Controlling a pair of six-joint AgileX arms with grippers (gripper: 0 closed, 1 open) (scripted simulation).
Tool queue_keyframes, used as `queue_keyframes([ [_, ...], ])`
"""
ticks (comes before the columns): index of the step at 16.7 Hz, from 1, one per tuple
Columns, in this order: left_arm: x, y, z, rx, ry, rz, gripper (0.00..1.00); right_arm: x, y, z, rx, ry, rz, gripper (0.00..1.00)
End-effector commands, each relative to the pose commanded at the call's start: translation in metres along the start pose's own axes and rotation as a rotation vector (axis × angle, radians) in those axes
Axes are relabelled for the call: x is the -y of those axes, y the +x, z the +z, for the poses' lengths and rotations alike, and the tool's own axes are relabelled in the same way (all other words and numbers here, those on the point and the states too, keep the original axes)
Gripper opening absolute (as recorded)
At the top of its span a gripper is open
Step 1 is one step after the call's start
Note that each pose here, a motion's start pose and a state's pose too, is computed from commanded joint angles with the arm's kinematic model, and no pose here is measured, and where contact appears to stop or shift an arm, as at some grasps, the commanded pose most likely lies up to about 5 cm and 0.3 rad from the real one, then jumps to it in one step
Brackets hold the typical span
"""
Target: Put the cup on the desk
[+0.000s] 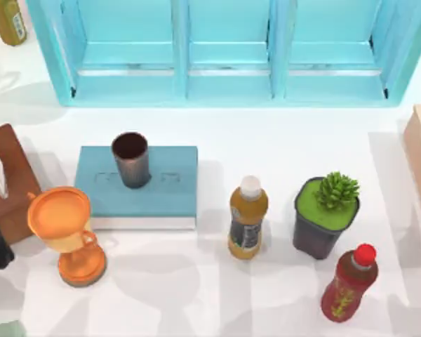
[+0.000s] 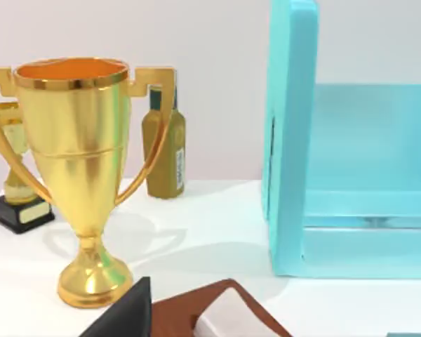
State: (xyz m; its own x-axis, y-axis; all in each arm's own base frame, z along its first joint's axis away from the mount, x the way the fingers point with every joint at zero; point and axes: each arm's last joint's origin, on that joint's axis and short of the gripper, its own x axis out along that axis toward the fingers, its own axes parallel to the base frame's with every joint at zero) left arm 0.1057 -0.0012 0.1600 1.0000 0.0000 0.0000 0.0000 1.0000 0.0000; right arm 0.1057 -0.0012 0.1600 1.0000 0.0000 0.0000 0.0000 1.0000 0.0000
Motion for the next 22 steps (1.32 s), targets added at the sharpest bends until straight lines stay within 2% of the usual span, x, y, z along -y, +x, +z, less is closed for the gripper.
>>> queue_keyframes([
  [4, 0.000, 0.000, 0.000, 0.000, 0.000, 0.000, 1.00, -0.001, 0.000, 0.003, -0.009, 0.002, 0.010, 1.00],
  [9, 0.000, 0.000, 0.000, 0.000, 0.000, 0.000, 1.00, -0.010, 0.002, 0.040, -0.091, 0.031, 0.093, 1.00],
  [12, 0.000, 0.000, 0.000, 0.000, 0.000, 0.000, 1.00, -0.020, 0.008, 0.081, -0.154, 0.064, 0.157, 1.00],
  [17, 0.000, 0.000, 0.000, 0.000, 0.000, 0.000, 1.00, -0.046, 0.030, 0.172, -0.253, 0.148, 0.253, 1.00],
  [22, 0.000, 0.000, 0.000, 0.000, 0.000, 0.000, 1.00, -0.091, 0.070, 0.263, -0.351, 0.253, 0.306, 1.00],
])
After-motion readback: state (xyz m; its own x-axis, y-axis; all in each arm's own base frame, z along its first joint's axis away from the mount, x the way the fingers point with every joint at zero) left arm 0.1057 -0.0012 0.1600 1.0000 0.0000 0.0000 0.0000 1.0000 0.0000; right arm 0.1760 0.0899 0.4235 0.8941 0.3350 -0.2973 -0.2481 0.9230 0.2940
